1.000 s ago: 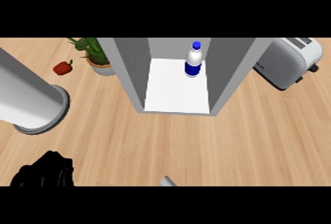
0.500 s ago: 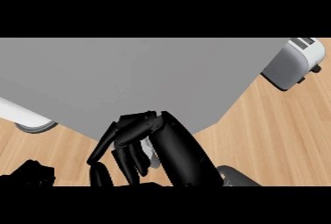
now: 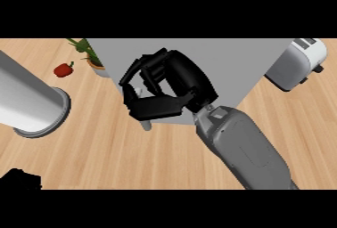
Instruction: Pick up the bottled water, place it into the cabinet and close the cabinet
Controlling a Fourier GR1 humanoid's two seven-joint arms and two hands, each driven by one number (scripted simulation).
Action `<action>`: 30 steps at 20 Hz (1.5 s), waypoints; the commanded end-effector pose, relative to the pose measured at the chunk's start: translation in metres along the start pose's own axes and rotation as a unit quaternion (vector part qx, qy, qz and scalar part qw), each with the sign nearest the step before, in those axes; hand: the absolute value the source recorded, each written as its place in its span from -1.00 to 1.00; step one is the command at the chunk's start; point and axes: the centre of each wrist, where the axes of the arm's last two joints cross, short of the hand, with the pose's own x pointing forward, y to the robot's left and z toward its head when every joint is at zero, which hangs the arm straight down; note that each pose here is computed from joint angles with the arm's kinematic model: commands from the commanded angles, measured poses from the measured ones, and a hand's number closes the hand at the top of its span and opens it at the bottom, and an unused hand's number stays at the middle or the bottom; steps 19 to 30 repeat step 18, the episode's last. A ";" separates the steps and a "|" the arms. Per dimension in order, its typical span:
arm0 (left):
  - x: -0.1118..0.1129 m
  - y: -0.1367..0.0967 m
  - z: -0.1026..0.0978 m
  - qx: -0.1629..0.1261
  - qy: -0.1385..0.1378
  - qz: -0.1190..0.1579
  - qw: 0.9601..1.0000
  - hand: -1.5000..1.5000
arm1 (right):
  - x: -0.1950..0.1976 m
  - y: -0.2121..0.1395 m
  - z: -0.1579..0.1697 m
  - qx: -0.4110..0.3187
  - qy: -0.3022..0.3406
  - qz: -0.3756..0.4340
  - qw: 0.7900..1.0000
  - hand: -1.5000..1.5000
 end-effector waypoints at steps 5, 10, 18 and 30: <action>0.000 -0.001 -0.007 -0.011 -0.002 -0.005 1.000 1.00 | -0.023 -0.063 -0.029 -0.037 0.013 0.004 0.999 1.00; 0.008 -0.003 -0.004 -0.026 -0.007 -0.003 1.000 1.00 | -0.037 -0.097 -0.015 -0.042 0.015 0.014 0.999 1.00; 0.007 -0.005 -0.017 -0.022 -0.014 0.000 1.000 1.00 | -0.032 -0.102 -0.019 -0.036 0.004 0.012 0.999 1.00; 0.007 -0.005 -0.017 -0.022 -0.014 0.000 1.000 1.00 | -0.032 -0.102 -0.019 -0.036 0.004 0.012 0.999 1.00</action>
